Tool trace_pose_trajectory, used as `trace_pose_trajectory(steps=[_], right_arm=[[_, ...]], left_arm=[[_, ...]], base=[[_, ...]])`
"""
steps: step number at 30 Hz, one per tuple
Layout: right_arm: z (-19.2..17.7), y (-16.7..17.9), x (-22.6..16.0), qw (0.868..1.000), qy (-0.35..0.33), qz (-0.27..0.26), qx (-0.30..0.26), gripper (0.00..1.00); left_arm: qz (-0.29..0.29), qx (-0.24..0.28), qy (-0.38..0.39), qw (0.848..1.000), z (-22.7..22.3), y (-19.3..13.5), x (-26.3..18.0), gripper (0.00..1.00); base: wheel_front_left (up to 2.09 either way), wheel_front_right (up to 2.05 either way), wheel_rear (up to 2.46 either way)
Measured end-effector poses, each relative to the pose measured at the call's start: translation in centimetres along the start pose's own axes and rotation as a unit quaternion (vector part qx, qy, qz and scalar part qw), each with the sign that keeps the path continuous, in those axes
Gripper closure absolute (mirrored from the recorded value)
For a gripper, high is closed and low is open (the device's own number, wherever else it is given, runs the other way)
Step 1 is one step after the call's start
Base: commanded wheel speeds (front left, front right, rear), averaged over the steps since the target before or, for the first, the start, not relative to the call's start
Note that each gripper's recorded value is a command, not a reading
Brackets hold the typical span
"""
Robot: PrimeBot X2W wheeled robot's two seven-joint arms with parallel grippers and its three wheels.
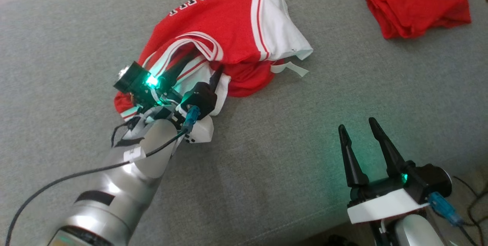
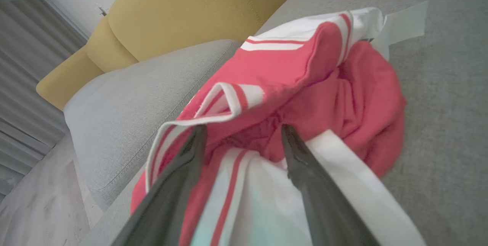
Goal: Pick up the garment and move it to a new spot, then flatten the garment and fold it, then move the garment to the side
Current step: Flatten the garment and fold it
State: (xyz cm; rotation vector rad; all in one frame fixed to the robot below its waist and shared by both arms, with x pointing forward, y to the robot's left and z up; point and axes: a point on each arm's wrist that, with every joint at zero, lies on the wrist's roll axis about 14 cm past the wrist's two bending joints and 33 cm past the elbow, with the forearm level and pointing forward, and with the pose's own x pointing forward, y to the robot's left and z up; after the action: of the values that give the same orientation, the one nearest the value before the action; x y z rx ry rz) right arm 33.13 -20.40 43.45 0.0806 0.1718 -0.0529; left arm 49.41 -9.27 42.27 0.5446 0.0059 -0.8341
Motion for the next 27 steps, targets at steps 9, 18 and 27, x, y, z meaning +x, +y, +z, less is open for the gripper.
trace_pose_trajectory(steps=[9,18,27], right_arm=[[-0.1,-0.7,-0.1,1.0,0.002,-0.011,-0.002,0.0],[0.5,-1.1,0.0,1.0,-0.01,-0.017,0.007,0.0],[-0.2,-1.1,0.1,1.0,0.003,-0.018,0.01,0.0]], left_arm=[[0.036,0.026,-0.014,0.999,0.8,1.7,0.6,0.0],[0.082,0.012,0.012,0.997,-0.7,4.1,-1.0,0.0],[0.022,0.044,-0.017,0.999,0.5,1.3,0.0,0.0]], base=[[0.0,0.0,0.0],[0.0,0.0,0.0],[0.0,0.0,0.0]])
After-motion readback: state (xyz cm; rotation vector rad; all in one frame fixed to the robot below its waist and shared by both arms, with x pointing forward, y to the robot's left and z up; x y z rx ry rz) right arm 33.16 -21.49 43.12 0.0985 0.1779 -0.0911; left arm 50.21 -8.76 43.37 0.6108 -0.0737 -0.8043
